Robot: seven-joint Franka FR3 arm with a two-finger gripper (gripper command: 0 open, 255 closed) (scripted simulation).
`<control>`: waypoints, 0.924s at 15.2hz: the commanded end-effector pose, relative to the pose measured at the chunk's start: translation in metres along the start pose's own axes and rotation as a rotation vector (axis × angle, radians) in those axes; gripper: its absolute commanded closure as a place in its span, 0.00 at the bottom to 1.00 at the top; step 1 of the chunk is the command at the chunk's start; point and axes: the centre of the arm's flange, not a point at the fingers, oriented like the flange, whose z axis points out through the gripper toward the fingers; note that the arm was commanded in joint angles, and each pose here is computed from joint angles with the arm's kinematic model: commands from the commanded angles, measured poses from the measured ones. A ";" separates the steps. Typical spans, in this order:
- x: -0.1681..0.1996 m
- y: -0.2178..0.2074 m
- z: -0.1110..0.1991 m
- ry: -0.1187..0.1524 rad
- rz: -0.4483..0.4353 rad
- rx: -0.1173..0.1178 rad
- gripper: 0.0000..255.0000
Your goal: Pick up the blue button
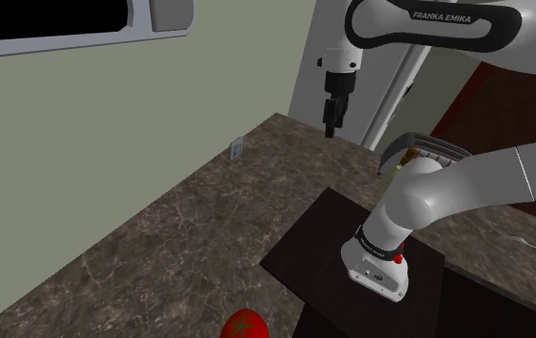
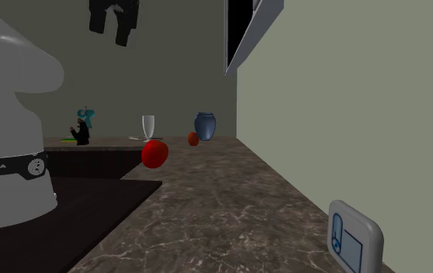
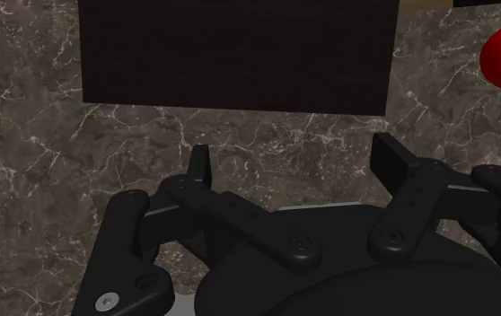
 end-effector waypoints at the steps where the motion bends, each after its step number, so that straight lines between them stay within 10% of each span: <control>1: 0.000 0.000 0.000 0.000 0.000 0.000 0.00; 14: 0.141 -0.020 0.069 0.090 0.352 0.022 0.00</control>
